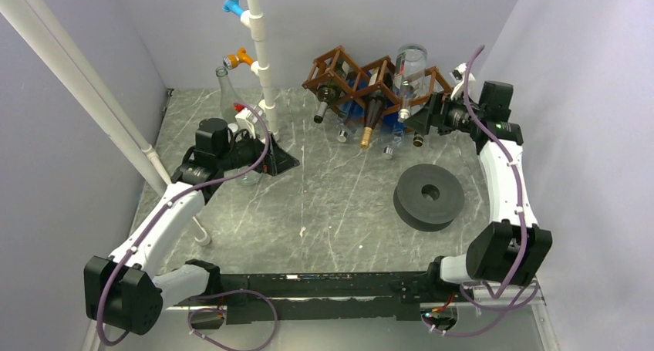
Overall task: Take the wine bottle off the wine rack
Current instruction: Pick up the wine bottle from the wine rack.
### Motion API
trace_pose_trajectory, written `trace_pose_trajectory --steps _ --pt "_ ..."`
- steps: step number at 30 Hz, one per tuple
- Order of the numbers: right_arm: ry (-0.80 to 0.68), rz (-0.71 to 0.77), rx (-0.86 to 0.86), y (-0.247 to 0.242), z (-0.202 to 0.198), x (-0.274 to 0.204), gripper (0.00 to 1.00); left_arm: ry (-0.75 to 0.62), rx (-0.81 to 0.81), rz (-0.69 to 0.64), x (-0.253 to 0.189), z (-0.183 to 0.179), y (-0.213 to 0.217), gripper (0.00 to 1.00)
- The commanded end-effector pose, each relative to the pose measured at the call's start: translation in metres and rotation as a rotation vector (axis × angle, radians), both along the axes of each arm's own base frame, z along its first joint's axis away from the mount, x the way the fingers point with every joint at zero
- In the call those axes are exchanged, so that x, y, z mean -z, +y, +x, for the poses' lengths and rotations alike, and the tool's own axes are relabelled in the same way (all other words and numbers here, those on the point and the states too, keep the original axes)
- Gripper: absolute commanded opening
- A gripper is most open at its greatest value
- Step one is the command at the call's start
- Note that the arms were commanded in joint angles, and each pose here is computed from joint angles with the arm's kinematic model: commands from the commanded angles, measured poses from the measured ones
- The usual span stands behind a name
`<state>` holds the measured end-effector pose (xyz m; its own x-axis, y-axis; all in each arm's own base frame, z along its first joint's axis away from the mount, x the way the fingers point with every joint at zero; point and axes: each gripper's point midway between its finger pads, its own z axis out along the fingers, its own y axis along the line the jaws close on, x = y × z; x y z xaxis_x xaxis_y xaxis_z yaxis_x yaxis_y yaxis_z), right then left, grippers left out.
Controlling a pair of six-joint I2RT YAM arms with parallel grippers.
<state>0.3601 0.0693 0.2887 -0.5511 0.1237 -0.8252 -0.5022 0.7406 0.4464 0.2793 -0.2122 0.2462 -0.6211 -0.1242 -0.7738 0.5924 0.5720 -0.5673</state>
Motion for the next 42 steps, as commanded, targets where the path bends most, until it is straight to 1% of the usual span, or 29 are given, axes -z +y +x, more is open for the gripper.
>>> trace_pose_trajectory --steps 1,5,17,22,33,37,42 --pt "0.004 -0.027 0.164 -0.011 0.034 -0.005 0.96 -0.043 0.048 -0.007 -0.011 0.0 -0.005 1.0" --pt "0.054 -0.026 0.246 -0.012 0.054 0.008 0.95 -0.031 0.055 -0.005 -0.007 -0.001 -0.006 1.0" --pt "0.14 0.0 0.372 -0.013 0.099 0.038 0.92 -0.037 0.061 0.002 -0.008 -0.001 -0.006 1.0" --pt "0.163 0.027 0.36 -0.008 0.112 0.047 0.88 -0.044 0.054 0.008 -0.009 -0.001 -0.004 1.0" --pt "0.192 0.057 0.352 0.002 0.129 0.061 0.84 -0.049 0.053 0.01 -0.01 -0.001 -0.002 1.0" --pt "0.203 0.09 0.332 0.007 0.133 0.064 0.78 -0.052 0.052 0.01 -0.011 -0.001 -0.002 1.0" --pt "0.211 0.116 0.309 0.012 0.138 0.069 0.72 -0.06 0.045 0.017 -0.011 -0.001 -0.001 0.99"
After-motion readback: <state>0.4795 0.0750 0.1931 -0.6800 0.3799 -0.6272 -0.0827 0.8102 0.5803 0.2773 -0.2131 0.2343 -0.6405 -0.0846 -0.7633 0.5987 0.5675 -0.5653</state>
